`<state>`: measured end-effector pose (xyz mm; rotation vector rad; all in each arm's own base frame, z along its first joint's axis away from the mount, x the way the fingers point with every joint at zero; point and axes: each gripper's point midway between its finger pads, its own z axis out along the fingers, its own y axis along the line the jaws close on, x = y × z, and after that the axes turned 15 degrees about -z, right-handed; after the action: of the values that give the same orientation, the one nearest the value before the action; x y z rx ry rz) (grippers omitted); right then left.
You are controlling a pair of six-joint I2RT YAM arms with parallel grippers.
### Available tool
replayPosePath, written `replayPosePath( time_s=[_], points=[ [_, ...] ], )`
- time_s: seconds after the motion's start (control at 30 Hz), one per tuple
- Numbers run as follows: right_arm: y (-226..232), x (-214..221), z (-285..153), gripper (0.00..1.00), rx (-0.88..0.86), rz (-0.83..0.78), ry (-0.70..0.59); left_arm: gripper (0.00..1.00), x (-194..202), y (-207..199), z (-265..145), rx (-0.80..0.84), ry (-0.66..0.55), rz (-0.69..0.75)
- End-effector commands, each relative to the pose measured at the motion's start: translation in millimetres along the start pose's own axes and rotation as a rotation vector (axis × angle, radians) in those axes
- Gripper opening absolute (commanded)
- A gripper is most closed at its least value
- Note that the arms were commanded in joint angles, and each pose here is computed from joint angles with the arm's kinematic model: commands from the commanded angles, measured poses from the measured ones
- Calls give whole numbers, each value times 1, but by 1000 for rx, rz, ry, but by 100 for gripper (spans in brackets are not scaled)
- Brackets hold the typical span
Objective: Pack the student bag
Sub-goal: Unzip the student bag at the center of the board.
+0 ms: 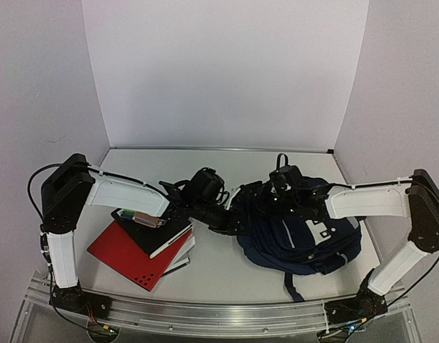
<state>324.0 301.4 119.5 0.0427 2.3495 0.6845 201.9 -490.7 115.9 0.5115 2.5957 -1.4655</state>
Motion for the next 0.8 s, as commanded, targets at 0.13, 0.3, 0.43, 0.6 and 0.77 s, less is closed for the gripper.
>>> replayPosePath(
  time_s=[0.13, 0.3, 0.43, 0.6, 0.77],
  points=[
    [2, -77, 2, 0, 44, 167, -244, 0, 38, -16, 1, 70, 115, 3],
    [-11, -81, 17, 0, 75, 251, -247, 0, 36, -11, -1, 43, 93, -10],
    [-21, -90, 22, 0, 107, 270, -275, 0, 35, -10, -3, 35, 79, -12],
    [4, -108, 18, 8, 43, 124, -269, 0, 12, -8, -11, 16, 22, -78],
    [30, -99, 7, 43, -69, -92, -190, 0, -27, 1, -32, 34, -79, -129]
  ],
)
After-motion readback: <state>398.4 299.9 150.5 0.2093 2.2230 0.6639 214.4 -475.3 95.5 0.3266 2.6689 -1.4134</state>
